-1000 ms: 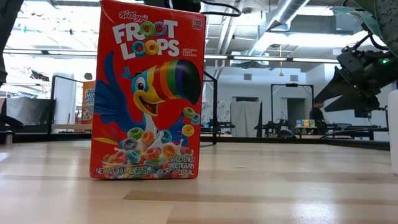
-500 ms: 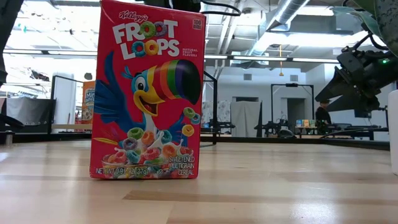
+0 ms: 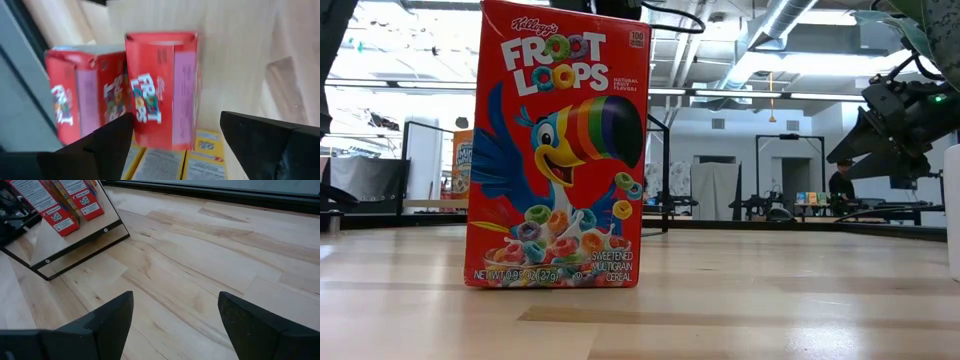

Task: Stack cereal on shelf
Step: Put the left red cereal box aligned with the other red cereal box on the shelf

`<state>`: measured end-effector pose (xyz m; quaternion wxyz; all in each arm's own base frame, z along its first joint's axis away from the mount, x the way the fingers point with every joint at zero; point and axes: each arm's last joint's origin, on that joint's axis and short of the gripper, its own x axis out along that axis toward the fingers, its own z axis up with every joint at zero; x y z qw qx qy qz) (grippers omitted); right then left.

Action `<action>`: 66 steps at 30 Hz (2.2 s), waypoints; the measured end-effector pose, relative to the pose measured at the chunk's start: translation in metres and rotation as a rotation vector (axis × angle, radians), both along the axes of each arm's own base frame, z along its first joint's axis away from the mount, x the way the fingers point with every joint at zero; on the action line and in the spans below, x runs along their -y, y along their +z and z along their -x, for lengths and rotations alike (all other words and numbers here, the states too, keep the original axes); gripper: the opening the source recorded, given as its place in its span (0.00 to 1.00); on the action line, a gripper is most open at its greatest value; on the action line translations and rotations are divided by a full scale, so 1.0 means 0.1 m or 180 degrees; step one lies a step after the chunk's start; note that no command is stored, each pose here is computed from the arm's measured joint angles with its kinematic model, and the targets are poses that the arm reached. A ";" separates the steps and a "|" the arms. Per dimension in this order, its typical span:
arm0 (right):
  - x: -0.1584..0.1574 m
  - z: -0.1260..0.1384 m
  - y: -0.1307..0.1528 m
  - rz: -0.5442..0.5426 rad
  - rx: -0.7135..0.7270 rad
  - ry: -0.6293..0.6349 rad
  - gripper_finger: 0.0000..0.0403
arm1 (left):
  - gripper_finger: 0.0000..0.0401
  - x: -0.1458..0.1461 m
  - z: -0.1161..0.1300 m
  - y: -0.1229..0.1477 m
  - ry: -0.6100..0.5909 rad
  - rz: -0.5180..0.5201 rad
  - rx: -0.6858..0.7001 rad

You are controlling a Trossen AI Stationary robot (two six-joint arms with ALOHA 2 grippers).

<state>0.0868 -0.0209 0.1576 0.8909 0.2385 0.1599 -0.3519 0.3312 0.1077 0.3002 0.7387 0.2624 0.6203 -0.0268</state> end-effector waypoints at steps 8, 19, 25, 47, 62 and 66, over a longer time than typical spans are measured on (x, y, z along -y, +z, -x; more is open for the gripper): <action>0.00 0.00 0.00 -0.0001 -0.0001 -0.0001 0.79 | 0.71 0.01 0.06 0.16 0.0311 -0.0094 0.0045; 0.00 0.01 -0.01 -0.0003 -0.0031 -0.0001 0.79 | 0.43 0.12 0.11 0.85 0.0966 0.0441 0.0899; 0.00 0.01 -0.01 -0.0002 -0.0033 0.0001 0.79 | 0.04 0.26 0.11 0.90 0.0942 0.0769 0.1000; 0.00 0.01 -0.01 0.0016 -0.0050 0.0012 0.79 | 0.00 0.40 0.23 0.22 0.1383 0.1011 0.1990; 0.00 0.01 -0.01 0.0013 -0.0054 0.0013 0.79 | 0.00 0.49 0.00 0.03 0.1186 0.0753 0.2003; 0.00 0.00 -0.01 0.0007 -0.0068 0.0020 0.79 | 0.00 0.49 0.00 0.04 0.1200 0.0560 0.2005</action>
